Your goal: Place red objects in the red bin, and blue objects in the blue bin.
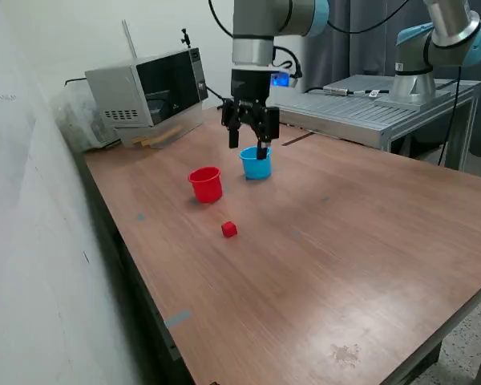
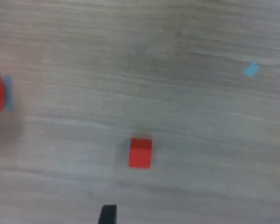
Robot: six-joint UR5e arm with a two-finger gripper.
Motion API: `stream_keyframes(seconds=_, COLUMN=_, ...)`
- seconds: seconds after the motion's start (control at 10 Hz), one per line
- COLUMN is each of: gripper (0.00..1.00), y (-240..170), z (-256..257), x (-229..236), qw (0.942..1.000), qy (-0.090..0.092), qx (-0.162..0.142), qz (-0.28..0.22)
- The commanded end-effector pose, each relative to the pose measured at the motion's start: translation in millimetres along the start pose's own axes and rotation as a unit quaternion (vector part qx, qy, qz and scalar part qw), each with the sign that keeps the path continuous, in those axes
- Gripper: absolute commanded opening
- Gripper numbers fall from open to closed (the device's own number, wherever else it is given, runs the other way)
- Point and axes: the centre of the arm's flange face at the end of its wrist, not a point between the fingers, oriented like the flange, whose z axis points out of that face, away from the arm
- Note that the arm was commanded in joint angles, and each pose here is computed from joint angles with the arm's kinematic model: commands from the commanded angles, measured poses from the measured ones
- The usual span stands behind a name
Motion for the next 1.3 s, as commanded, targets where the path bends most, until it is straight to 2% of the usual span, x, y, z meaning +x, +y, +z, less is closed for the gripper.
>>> stream_keyframes(seconds=0.0, gripper=1.0, y=-3.3, z=92.0, x=4.8, qw=0.9999, qy=0.001, qx=0.016, qz=0.003)
stream_keyframes(seconds=0.5, gripper=1.0, y=2.4, z=139.7, x=5.0, qw=0.9999, qy=0.0, qx=0.003, qz=0.012)
stream_keyframes(seconds=0.9, gripper=1.0, y=9.9, z=150.1, x=-3.3, qw=0.9996, qy=0.001, qx=-0.022, qz=0.018)
stream_keyframes(seconds=1.2, gripper=1.0, y=11.9, z=161.0, x=-12.8, qw=0.9994, qy=0.001, qx=-0.025, qz=0.023)
